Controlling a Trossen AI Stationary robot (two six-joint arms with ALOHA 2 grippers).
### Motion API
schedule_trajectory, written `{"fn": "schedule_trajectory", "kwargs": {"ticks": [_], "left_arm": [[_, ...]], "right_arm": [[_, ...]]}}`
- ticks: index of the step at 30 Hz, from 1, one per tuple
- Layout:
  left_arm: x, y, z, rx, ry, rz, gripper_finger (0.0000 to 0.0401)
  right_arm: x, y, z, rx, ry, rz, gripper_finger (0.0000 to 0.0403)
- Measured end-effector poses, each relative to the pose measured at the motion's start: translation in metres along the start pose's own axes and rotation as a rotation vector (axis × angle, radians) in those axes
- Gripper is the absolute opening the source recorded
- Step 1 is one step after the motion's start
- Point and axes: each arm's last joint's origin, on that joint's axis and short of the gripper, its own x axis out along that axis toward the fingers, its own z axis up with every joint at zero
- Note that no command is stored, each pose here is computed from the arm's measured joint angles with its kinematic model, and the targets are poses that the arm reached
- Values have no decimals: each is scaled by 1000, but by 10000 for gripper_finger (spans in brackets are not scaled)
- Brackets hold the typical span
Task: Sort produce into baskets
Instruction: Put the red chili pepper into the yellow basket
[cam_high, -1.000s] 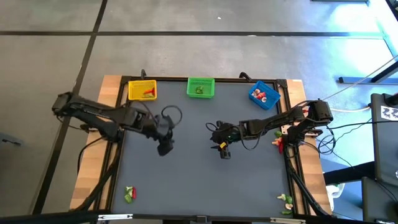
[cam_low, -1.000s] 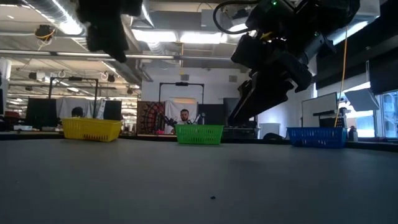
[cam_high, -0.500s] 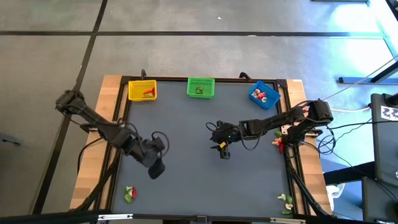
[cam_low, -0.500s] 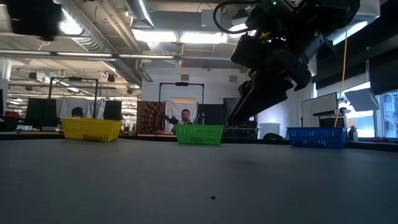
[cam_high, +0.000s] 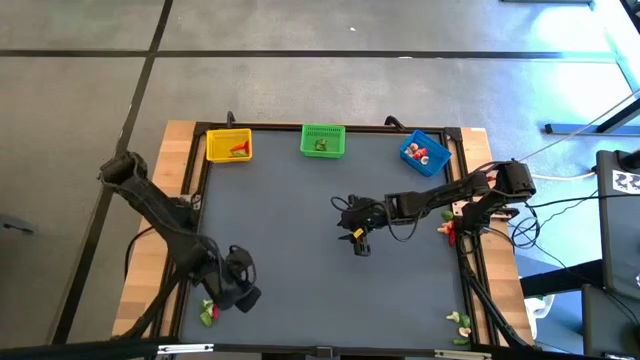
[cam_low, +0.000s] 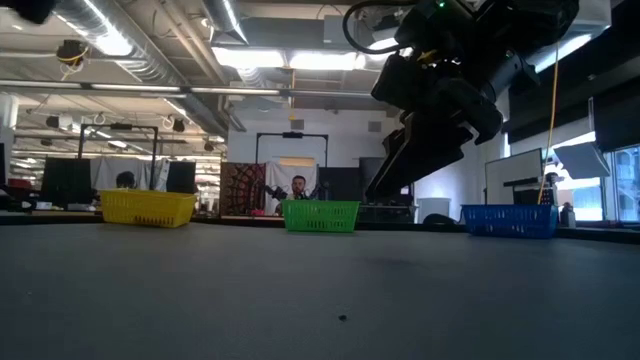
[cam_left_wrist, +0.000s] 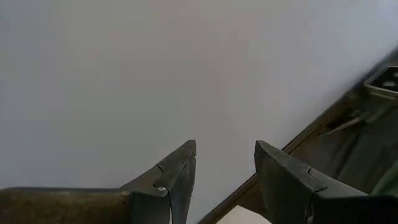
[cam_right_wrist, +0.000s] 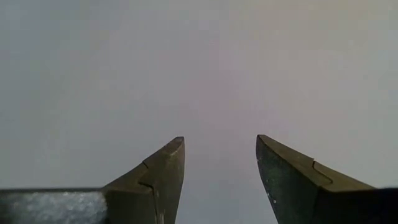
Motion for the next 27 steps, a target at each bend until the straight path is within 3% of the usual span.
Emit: {"fn": "schedule_trajectory", "kwargs": {"ticks": [9, 14, 27], "left_arm": [[42, -3, -42, -203, 169, 79, 159], [56, 4, -57, -282, 249, 192, 159], [56, 22, -57, -341, 168, 379, 159]], "right_arm": [[0, 1, 0, -1, 2, 26, 198], [0, 1, 0, -1, 2, 26, 198], [0, 1, 0, -1, 2, 26, 198]]}}
